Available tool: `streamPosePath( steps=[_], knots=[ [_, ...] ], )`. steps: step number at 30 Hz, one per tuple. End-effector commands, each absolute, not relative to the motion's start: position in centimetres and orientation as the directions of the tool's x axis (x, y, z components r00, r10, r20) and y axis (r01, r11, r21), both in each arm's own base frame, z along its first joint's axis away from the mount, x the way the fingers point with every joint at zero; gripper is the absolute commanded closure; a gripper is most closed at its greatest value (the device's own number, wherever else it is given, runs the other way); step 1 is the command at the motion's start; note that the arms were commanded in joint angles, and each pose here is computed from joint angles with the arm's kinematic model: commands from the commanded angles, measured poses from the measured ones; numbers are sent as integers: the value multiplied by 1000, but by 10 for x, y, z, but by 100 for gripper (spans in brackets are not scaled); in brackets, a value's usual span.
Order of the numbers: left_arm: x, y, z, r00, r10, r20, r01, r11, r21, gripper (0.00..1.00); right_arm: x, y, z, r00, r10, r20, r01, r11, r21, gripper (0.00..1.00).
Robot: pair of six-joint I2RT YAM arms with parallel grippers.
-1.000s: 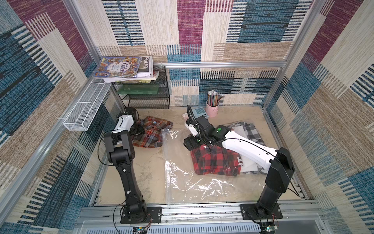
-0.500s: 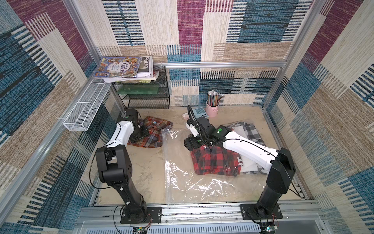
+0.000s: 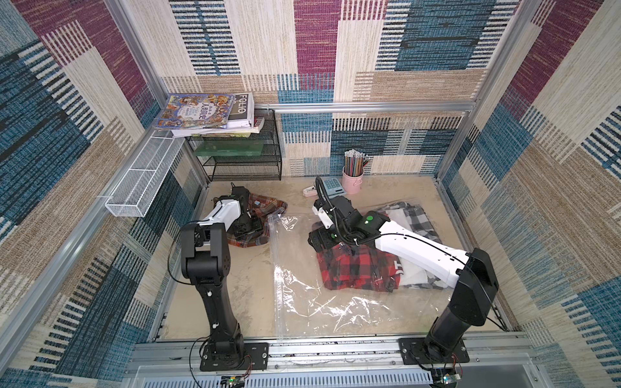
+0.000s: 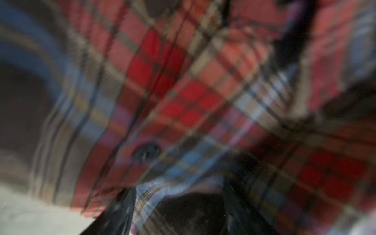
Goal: Take the shirt out of the vacuum bag
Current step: Move the shirt at the center of the board.
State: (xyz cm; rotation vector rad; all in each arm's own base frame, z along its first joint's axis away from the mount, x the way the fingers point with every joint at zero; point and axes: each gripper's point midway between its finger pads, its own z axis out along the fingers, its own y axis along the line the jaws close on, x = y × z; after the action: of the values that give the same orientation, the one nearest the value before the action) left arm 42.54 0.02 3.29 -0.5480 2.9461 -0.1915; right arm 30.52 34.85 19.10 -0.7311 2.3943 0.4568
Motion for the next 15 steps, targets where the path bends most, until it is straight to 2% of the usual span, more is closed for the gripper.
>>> streamPosePath(
  steps=[1,15],
  knots=[
    [431,2,21,-921,-378,-89,-363,920,-147,30,307,351,195,-675,-376,-635,-589,793,156,4],
    [484,-2,4,-800,-598,-59,-562,780,-275,29,307,350,196,-681,-367,-634,-578,801,156,4]
  ],
)
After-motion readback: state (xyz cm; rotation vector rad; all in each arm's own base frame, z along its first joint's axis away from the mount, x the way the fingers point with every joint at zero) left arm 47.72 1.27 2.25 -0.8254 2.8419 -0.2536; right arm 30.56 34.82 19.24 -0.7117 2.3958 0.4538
